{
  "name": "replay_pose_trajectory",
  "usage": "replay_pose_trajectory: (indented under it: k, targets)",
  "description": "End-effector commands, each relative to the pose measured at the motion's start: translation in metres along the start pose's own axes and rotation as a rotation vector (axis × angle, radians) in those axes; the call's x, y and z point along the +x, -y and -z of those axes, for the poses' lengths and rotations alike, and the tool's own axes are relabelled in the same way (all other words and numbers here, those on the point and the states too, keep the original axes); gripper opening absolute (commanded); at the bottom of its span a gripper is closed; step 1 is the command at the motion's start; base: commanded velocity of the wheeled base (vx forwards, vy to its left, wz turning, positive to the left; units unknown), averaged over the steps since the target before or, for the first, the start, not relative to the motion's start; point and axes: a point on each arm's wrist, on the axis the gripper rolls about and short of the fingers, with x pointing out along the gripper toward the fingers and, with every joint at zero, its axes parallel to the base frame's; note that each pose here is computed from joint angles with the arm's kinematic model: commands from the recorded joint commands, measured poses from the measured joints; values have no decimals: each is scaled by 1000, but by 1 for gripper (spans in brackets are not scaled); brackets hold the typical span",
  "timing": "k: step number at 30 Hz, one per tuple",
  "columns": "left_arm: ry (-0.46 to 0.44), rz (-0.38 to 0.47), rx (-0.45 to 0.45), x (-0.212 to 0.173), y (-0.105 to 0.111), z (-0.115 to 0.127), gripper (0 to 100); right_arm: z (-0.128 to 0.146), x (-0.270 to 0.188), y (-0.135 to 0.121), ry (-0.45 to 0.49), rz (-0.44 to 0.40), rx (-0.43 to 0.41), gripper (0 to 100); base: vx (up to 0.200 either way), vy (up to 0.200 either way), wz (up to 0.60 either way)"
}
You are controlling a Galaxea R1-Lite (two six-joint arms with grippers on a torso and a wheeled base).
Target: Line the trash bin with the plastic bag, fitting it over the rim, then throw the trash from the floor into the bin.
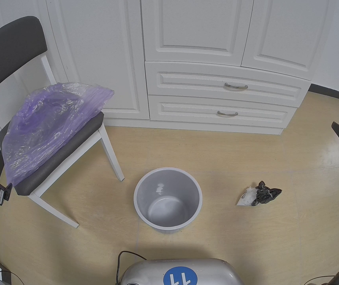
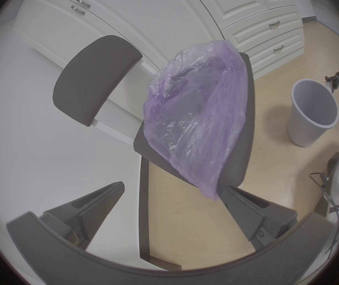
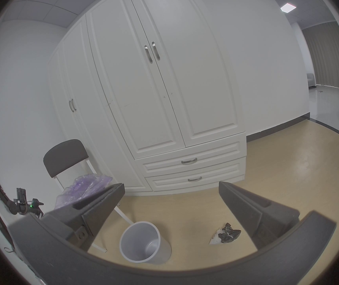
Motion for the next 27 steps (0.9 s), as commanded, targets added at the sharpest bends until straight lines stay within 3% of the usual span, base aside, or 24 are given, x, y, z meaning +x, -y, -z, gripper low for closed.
replay_pose_trajectory:
  k: [1, 12, 19, 27]
  targets:
    - [-51, 7, -5, 15, 8, 9, 100, -2, -2, 0, 12, -3, 1, 100, 0, 0, 0]
    - [-30, -21, -16, 29, 13, 15, 100, -4, -3, -1, 22, -6, 3, 100, 0, 0, 0]
    - [-4, -109, -89, 41, 11, 15, 100, -4, -4, -1, 25, -7, 3, 100, 0, 0, 0]
    - [38, -150, -158, 52, 15, 20, 100, -8, -6, -2, 44, -12, 12, 100, 0, 0, 0]
